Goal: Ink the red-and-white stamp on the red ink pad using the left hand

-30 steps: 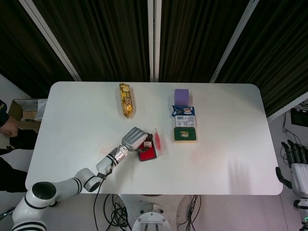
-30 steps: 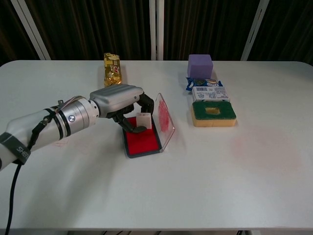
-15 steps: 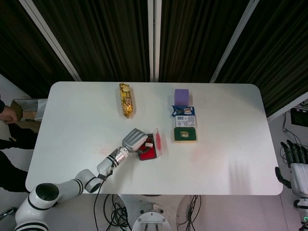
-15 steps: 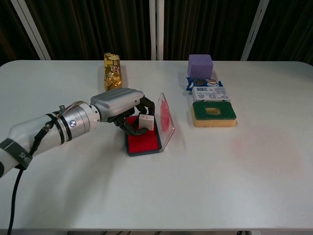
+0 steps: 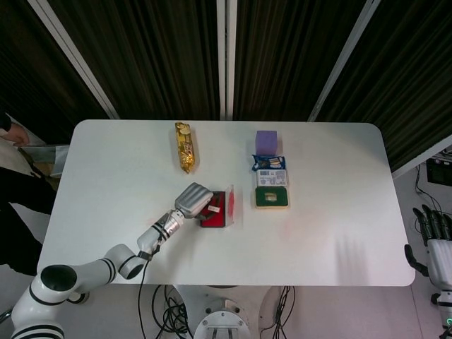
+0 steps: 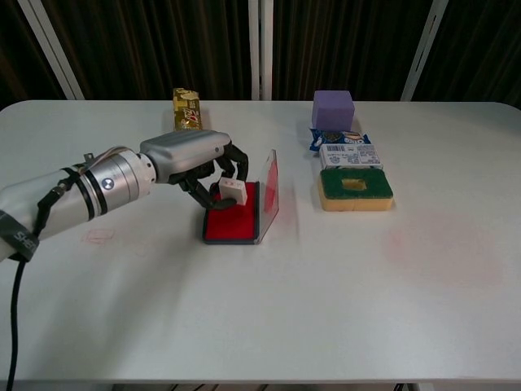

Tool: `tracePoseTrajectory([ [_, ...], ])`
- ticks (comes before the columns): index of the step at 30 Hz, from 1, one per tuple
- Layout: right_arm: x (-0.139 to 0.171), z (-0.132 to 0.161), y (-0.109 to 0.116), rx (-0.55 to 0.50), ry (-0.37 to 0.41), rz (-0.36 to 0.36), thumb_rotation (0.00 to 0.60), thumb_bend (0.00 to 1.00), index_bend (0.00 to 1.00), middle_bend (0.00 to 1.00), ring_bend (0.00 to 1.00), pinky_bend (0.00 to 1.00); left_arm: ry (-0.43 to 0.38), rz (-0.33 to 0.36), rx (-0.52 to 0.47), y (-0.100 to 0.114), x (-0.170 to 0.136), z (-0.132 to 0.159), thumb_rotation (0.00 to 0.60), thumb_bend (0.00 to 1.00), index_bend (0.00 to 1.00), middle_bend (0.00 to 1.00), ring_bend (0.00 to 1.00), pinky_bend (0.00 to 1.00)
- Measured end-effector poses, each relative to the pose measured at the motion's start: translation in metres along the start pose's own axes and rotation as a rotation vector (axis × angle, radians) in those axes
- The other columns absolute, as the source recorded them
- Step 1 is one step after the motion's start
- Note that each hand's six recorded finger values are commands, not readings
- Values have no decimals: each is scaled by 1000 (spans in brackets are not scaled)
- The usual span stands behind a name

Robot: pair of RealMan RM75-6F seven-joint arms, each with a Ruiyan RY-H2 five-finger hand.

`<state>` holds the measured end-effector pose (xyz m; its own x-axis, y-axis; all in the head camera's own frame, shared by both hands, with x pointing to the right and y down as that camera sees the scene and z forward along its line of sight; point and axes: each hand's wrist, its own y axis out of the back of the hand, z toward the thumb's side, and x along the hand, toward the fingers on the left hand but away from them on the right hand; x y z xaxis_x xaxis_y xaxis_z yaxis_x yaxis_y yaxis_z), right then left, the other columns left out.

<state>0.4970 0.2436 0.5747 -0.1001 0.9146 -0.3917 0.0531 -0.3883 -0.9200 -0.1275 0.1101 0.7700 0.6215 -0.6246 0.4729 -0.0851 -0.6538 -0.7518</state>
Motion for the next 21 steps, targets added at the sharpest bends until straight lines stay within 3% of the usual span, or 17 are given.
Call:
tracePoseTrajectory([
  [6, -3, 3, -4, -4, 10, 10, 600, 343, 0, 0, 0, 0, 1, 32, 1, 41, -14, -7, 600, 359, 689, 685, 981, 1000],
  [12, -4, 7, -4, -2, 24, 6, 600, 344, 0, 0, 0, 0, 44, 11, 3, 66, -44, -23, 600, 358, 689, 685, 981, 1000],
  [16, -4, 7, -3, 4, 21, 6, 600, 343, 0, 0, 0, 0, 104, -46, -10, 59, -75, -44, 600, 359, 689, 685, 981, 1000],
  [21, -5, 10, -7, 4, 29, 18, 600, 343, 0, 0, 0, 0, 180, -103, -69, 35, -111, -65, 600, 359, 689, 685, 981, 1000],
])
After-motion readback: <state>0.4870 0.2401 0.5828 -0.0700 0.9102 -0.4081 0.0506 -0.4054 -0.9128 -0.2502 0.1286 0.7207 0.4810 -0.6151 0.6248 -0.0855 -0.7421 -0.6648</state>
